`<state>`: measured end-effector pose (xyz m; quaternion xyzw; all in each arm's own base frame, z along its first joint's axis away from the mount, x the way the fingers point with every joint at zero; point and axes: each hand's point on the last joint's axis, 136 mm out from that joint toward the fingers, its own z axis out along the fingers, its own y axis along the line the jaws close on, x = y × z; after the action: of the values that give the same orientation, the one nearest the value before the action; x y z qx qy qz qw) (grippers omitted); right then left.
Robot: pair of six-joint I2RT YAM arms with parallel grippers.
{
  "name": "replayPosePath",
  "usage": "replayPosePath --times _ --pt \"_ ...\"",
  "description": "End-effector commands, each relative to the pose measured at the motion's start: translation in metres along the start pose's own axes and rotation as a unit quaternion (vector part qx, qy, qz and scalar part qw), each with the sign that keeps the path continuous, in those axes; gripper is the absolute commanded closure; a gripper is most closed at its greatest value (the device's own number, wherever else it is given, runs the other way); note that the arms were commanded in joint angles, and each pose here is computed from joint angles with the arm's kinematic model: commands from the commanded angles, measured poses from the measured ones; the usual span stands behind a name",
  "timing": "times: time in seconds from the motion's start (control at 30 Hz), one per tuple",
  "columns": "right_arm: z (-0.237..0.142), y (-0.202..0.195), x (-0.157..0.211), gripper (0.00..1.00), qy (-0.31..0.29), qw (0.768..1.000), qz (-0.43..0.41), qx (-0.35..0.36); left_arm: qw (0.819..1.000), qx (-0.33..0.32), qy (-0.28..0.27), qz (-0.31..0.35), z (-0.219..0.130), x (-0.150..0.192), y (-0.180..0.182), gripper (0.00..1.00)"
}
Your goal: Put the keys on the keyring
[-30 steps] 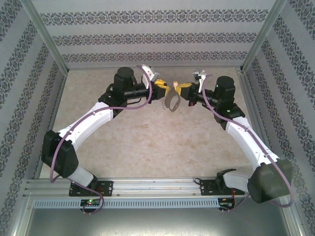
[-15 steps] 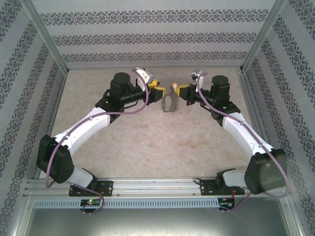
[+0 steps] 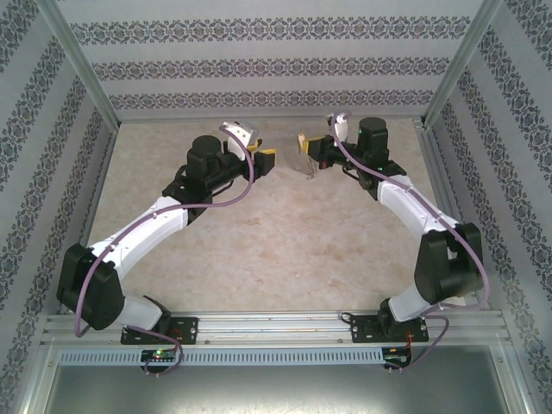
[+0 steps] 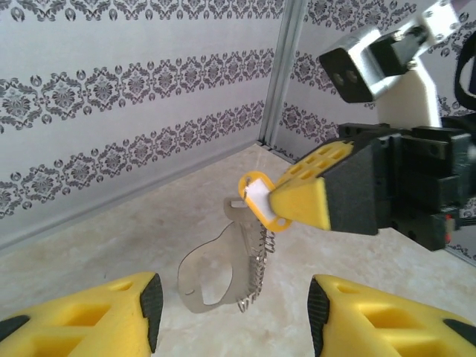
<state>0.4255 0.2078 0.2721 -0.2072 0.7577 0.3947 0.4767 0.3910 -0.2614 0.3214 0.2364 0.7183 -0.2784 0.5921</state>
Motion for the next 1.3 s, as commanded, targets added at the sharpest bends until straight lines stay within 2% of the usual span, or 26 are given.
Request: replayPosePath --times 0.0,0.3,0.5,1.03,1.27 --pt "0.006 -0.012 -0.03 1.0 -0.032 0.999 -0.016 0.006 0.999 -0.021 -0.03 -0.005 -0.002 -0.014 0.012 0.45" --pt "0.033 -0.054 -0.027 1.0 -0.024 0.999 0.011 0.018 0.999 -0.029 -0.027 -0.013 -0.003 -0.012 0.022 0.44" --pt "0.049 -0.062 -0.004 1.0 -0.017 0.999 0.047 0.008 0.999 -0.029 -0.023 -0.02 -0.003 -0.009 0.023 0.44" --pt "0.083 -0.031 0.1 1.0 0.044 0.993 0.109 0.007 0.999 -0.018 -0.027 -0.041 -0.013 -0.01 0.016 0.43" --pt "0.085 -0.018 0.124 1.0 0.056 0.991 0.12 0.002 0.998 -0.017 -0.029 -0.046 -0.018 -0.012 0.014 0.43"
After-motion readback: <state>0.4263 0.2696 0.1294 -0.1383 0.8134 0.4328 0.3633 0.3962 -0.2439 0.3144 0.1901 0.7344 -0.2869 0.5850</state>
